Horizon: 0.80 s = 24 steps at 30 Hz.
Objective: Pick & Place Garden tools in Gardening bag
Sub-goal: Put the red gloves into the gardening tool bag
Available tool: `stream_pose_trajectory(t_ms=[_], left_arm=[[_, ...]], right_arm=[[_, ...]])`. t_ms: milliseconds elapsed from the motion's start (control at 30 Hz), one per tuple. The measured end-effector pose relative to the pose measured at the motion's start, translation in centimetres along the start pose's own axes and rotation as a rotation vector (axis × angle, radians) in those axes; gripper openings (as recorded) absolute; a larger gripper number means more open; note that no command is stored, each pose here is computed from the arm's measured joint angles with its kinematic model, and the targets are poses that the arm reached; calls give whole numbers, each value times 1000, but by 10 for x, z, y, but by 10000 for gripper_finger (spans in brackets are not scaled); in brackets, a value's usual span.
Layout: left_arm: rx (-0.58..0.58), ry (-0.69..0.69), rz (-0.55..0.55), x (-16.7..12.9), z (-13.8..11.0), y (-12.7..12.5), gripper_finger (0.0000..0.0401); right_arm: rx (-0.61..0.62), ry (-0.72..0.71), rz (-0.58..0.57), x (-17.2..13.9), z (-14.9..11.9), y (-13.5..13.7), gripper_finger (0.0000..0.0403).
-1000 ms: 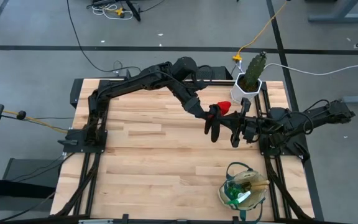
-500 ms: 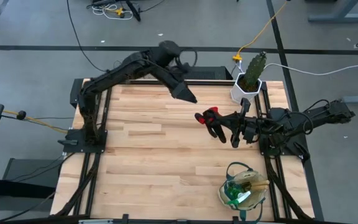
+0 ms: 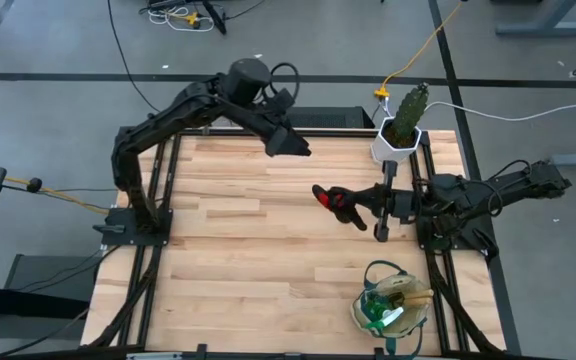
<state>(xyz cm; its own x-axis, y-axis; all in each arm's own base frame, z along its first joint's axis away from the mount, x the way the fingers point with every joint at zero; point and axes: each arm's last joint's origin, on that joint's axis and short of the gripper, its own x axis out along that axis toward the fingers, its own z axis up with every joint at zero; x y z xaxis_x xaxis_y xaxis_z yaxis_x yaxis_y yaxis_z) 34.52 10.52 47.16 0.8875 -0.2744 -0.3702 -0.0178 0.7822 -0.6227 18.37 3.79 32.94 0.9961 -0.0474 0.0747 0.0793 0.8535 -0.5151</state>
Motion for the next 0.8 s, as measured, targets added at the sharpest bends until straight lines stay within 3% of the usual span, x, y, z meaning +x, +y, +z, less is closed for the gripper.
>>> stream_pose_trajectory(t_ms=[433,800], left_arm=[[205,-72,173,9,-9,-22,247],[239,-51,146,17,-17,-36,247]], right_arm=[[329,-43,-18,-2,4,-3,20],[488,-155,4,-23,17,-15,20]])
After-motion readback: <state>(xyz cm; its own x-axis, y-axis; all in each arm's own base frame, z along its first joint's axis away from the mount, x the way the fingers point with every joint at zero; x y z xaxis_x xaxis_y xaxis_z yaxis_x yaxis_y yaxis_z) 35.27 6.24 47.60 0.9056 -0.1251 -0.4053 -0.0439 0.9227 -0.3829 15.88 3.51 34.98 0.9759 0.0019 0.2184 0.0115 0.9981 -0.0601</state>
